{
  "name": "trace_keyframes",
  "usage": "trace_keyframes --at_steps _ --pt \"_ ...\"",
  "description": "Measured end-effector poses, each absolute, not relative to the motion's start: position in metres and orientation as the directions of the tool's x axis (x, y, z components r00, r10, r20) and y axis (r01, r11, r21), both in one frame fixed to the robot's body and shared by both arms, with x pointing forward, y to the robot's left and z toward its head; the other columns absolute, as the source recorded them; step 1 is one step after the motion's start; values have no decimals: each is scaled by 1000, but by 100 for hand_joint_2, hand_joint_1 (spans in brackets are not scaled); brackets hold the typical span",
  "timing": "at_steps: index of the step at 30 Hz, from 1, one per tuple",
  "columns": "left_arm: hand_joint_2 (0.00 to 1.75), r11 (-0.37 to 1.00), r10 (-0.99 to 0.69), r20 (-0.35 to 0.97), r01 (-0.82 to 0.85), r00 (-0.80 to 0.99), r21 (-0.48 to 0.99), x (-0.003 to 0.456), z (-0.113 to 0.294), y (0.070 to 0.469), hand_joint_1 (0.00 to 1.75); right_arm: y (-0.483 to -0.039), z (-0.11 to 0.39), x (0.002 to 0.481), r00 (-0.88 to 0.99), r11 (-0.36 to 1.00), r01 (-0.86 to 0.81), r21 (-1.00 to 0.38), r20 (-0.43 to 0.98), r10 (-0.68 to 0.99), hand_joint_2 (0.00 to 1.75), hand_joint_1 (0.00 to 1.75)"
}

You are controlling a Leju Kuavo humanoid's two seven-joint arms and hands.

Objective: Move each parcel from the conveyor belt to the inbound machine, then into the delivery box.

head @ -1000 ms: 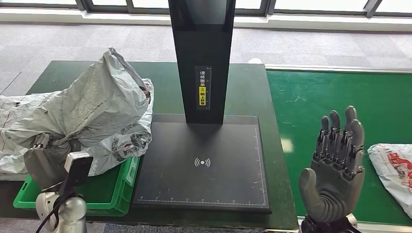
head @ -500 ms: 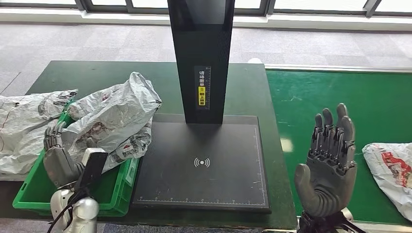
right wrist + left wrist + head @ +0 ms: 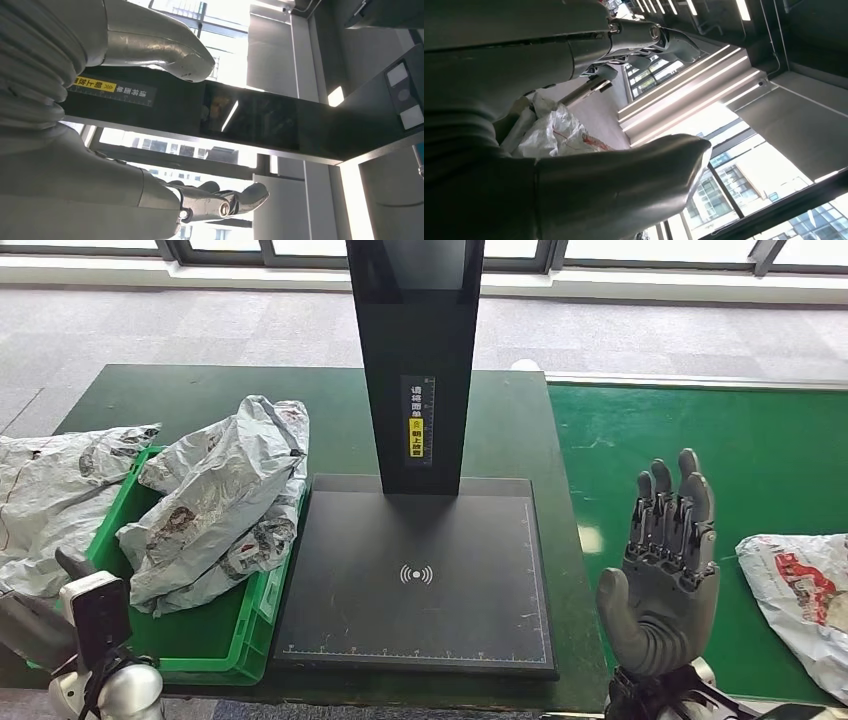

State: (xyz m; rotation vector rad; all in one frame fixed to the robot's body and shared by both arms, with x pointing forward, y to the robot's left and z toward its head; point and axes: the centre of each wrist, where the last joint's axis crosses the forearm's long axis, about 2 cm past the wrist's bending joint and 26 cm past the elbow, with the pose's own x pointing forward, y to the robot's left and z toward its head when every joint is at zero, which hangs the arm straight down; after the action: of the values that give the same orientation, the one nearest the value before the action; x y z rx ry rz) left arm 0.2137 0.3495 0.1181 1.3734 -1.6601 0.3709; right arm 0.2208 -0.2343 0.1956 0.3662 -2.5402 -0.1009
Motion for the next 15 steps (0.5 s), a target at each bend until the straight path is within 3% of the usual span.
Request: trace_keyframes --at_steps 13,15 --pt "0 337 -591 806 -917 -30 213 207 124 354 0 -234 194 221 -800 961 -227 156 533 -275 175 0" --pt "0 404 -568 817 -899 -101 170 207 124 352 0 -235 193 220 -801 965 -209 157 538 -261 175 0"
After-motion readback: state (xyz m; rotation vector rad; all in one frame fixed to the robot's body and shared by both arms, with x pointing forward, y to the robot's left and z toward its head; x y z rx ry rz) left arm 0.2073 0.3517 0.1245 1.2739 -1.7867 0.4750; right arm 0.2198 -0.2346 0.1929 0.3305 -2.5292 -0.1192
